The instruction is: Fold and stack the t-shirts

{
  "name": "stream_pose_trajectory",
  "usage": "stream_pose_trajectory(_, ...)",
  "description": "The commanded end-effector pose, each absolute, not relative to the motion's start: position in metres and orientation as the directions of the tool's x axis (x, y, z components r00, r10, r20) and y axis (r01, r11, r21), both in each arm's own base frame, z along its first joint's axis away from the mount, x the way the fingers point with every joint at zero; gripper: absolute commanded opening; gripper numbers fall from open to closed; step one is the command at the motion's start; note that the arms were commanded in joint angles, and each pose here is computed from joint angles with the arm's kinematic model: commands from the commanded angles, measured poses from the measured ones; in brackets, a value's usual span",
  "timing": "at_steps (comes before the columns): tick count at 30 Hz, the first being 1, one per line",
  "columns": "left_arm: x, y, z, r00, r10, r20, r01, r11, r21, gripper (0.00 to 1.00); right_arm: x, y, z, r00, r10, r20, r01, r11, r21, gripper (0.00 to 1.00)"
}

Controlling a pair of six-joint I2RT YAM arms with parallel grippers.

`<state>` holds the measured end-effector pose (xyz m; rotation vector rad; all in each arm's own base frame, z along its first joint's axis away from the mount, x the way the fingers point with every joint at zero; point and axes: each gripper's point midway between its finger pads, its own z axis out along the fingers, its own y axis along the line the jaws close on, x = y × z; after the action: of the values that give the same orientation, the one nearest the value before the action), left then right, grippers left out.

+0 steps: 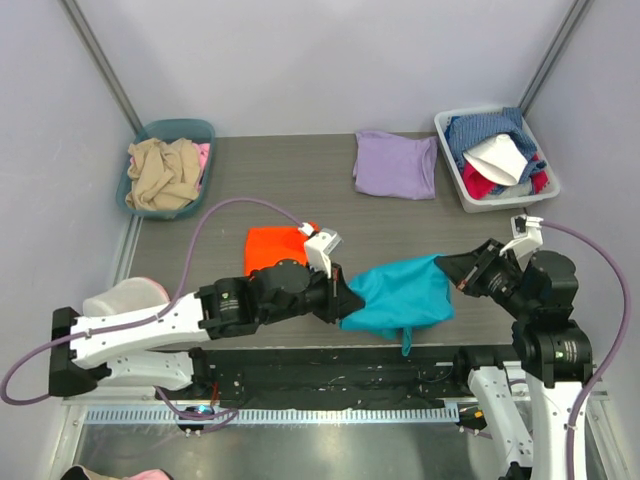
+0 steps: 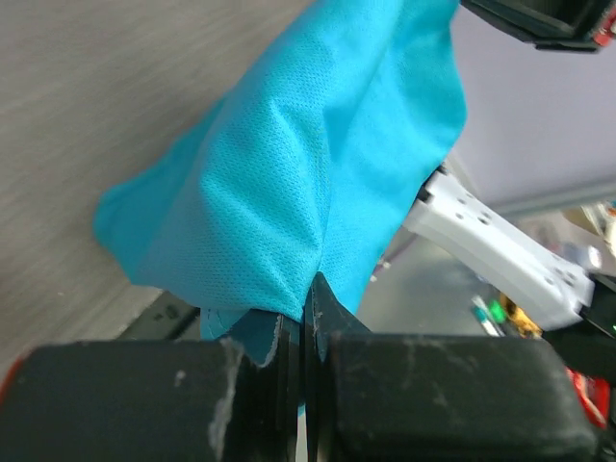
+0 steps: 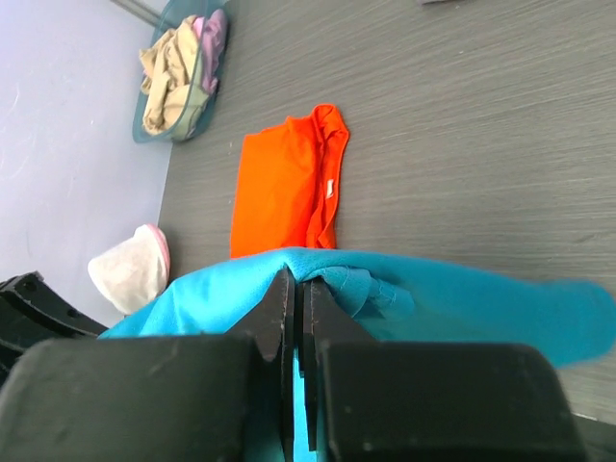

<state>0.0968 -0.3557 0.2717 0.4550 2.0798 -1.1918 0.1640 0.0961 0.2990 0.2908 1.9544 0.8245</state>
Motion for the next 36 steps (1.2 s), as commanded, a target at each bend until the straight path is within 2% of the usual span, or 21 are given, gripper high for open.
stream_pose_trajectory(1,0.152,-0.36,0.282,-0.62,-0.091,-0.779,0.567,0.635,-0.525,0.0,0.208,0.089,0.287,-0.475,0.56,-0.679,-0.084,0.739,0.669,0.01)
stream_pose_trajectory(9,0.26,-0.365,0.265,-0.614,-0.15,-0.775,0.523,0.658,-0.542,0.0,0.304,0.081,0.244,-0.484,0.57,-0.663,-0.018,0.751,0.66,0.01)
stream_pose_trajectory(18,0.336,-0.398,0.213,-0.669,-0.116,-0.734,0.521,0.631,-0.575,0.0,0.378,0.079,0.208,-0.504,0.561,-0.656,0.002,0.761,0.649,0.01)
stream_pose_trajectory(25,0.35,-0.41,0.209,-0.698,-0.11,-0.708,0.527,0.59,-0.611,0.0,0.399,0.083,0.195,-0.548,0.541,-0.639,0.001,0.764,0.646,0.01)
stream_pose_trajectory(36,0.318,-0.39,0.207,-0.743,-0.117,-0.66,0.493,0.571,-0.656,0.0,0.371,0.084,0.219,-0.569,0.513,-0.643,-0.013,0.776,0.631,0.01)
